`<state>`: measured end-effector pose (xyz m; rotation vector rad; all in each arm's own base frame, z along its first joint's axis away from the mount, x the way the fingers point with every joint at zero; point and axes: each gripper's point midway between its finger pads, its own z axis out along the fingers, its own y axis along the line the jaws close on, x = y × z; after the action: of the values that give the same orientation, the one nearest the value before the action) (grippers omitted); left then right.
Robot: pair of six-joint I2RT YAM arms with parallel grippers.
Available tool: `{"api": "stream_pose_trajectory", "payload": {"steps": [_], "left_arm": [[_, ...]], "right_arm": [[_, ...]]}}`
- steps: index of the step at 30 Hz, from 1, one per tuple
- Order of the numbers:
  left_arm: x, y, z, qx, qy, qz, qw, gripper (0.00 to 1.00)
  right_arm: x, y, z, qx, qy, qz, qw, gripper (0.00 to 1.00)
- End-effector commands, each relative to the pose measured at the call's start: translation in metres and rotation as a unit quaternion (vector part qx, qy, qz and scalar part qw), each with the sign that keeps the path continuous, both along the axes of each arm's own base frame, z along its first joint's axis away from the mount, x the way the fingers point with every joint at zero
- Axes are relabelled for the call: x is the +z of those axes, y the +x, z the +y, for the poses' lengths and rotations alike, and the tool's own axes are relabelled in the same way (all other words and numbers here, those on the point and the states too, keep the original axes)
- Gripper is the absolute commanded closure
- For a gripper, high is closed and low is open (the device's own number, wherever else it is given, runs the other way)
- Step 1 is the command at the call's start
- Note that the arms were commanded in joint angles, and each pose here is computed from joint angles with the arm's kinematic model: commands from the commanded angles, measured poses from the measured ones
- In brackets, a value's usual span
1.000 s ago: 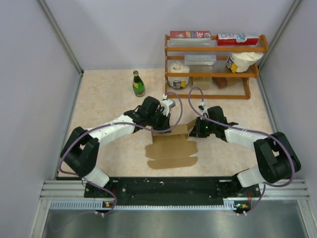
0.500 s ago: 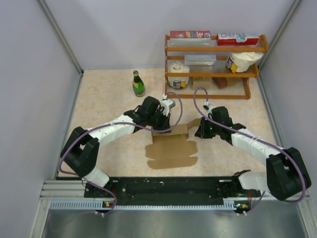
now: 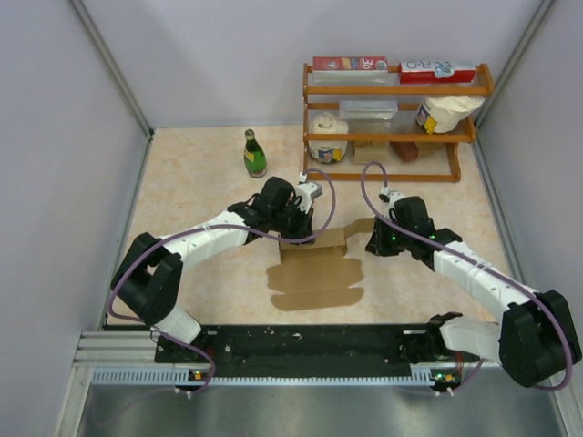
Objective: Fold the paper box
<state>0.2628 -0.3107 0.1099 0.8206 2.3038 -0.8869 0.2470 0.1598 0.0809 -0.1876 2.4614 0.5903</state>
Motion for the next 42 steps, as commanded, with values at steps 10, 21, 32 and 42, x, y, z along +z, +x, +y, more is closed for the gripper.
{"api": "stream_pose_trajectory", "payload": {"steps": [10, 21, 32, 42], "left_arm": [[0.014, 0.007, -0.004, -0.002, -0.003, -0.02, 1.0, 1.0], [0.0, 0.004, 0.004, -0.006, 0.03, -0.011, 0.999, 1.0], [0.003, 0.005, 0.002, -0.012, 0.023, -0.013, 1.0, 1.0], [0.009, 0.002, -0.007, -0.026, 0.0, -0.006, 1.0, 1.0]], "right_arm": [[0.034, 0.015, -0.005, 0.009, -0.021, -0.073, 0.997, 0.83], [0.043, 0.019, -0.012, 0.01, -0.03, -0.124, 0.992, 0.75], [0.086, 0.038, -0.005, 0.028, -0.03, -0.172, 0.984, 0.61], [0.126, 0.054, 0.002, 0.096, -0.046, -0.175, 0.979, 0.51]]}}
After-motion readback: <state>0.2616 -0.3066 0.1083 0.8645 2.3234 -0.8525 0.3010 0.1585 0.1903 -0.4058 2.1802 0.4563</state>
